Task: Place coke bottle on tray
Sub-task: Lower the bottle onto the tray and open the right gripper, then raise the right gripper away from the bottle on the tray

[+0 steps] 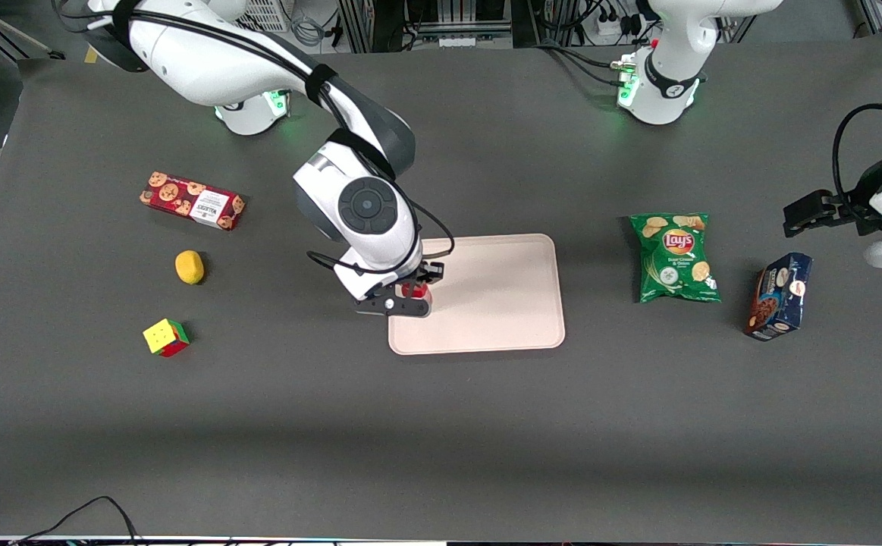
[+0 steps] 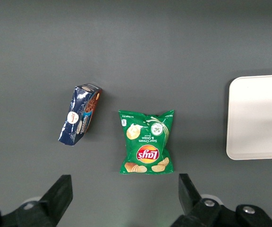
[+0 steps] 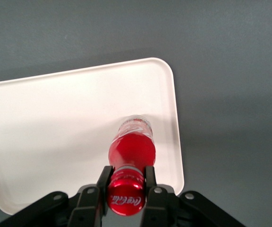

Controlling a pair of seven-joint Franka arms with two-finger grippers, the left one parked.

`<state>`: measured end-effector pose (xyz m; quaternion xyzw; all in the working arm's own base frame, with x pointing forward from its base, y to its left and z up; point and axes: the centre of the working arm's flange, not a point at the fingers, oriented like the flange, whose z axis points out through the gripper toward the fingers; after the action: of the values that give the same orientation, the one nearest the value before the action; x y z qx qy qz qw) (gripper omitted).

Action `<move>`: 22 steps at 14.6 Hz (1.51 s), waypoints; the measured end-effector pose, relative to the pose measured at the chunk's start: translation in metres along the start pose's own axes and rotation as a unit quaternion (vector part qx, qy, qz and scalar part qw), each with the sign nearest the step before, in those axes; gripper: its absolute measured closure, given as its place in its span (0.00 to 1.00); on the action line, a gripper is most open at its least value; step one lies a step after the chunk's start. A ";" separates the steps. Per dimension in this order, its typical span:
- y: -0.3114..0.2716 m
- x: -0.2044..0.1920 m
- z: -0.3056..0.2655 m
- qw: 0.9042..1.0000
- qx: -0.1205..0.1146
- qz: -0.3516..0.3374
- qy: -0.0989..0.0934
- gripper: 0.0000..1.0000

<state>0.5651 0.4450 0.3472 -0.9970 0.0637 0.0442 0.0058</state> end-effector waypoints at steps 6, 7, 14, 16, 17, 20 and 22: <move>0.002 -0.001 0.018 1.000 -0.005 -0.002 0.004 0.68; 0.003 0.000 0.020 1.000 -0.005 -0.001 0.004 0.68; 0.005 0.004 0.023 1.000 0.000 0.002 0.010 0.33; 0.006 0.004 0.022 1.000 0.002 0.004 0.011 0.13; 0.006 0.006 0.018 1.000 0.005 0.006 0.014 0.04; 0.018 0.015 -0.034 0.998 0.030 0.025 0.039 0.00; 0.045 0.019 -0.098 0.997 0.052 0.046 0.045 0.00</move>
<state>0.5862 0.3964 0.4432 -0.9923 0.1119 -0.0040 0.0524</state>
